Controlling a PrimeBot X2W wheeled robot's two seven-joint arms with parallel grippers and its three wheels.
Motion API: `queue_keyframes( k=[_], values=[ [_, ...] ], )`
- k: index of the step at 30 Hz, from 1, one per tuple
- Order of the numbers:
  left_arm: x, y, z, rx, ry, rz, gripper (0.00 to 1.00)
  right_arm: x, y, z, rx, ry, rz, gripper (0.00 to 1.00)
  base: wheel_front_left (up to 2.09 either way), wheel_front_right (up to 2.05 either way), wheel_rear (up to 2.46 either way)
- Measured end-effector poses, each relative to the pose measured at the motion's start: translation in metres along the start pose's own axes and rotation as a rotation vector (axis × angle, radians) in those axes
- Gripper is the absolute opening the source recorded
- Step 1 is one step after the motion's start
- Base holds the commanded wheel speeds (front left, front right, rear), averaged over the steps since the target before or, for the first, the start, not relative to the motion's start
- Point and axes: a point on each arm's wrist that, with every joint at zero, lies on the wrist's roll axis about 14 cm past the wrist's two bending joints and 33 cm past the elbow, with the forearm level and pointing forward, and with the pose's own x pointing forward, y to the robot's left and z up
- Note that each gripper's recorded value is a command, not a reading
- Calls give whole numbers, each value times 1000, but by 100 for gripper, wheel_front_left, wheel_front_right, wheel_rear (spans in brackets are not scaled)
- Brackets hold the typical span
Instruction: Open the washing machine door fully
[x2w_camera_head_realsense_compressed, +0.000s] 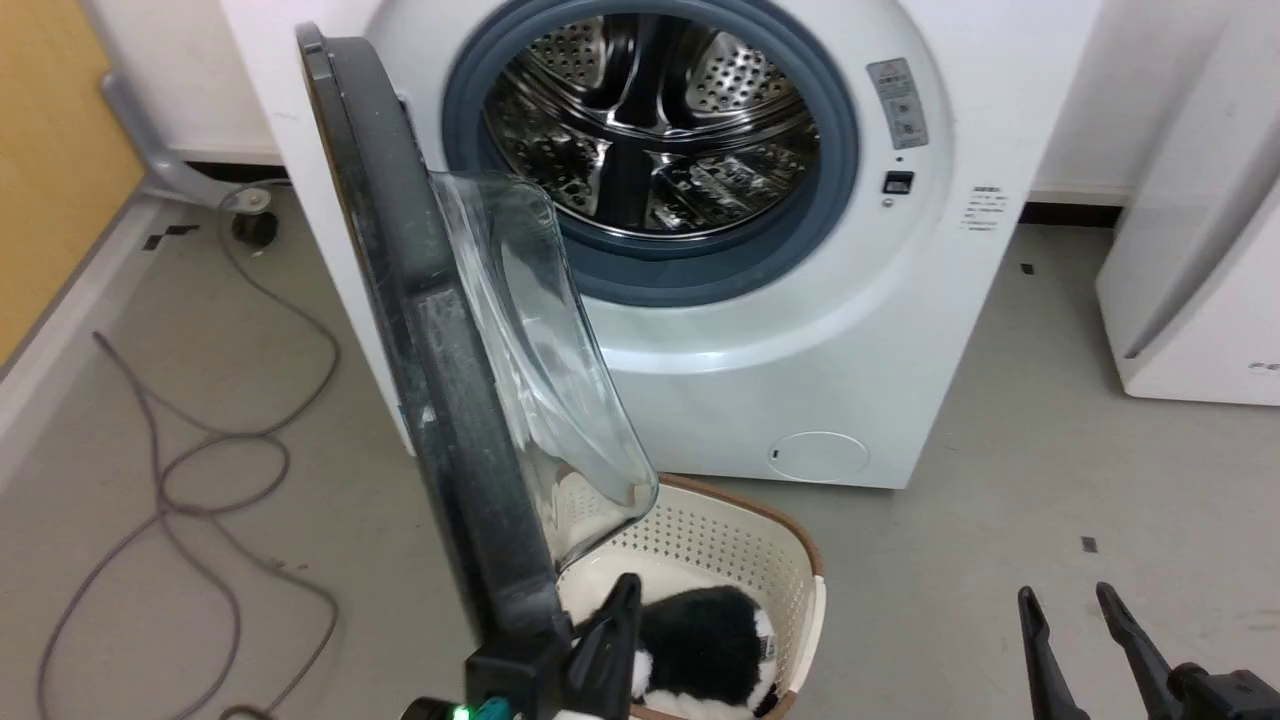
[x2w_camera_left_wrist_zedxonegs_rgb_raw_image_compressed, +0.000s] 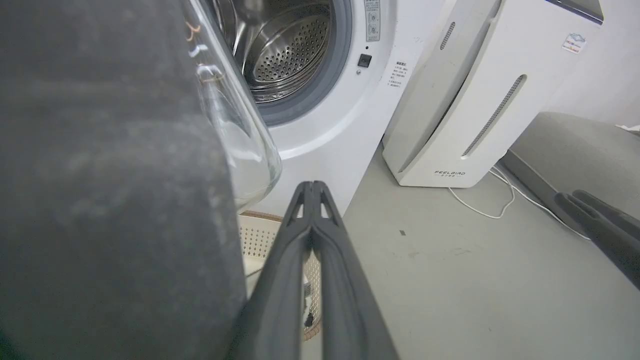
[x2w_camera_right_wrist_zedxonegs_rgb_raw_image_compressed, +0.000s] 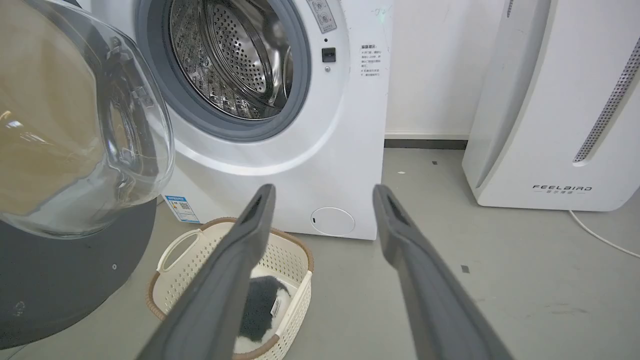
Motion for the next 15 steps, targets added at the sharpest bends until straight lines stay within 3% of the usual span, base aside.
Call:
queue_keyframes(
  k=[15],
  values=[
    [-39,75,23,5,-91,293,0,21,29,0,-6,9,99,100,0,0,0]
  ],
)
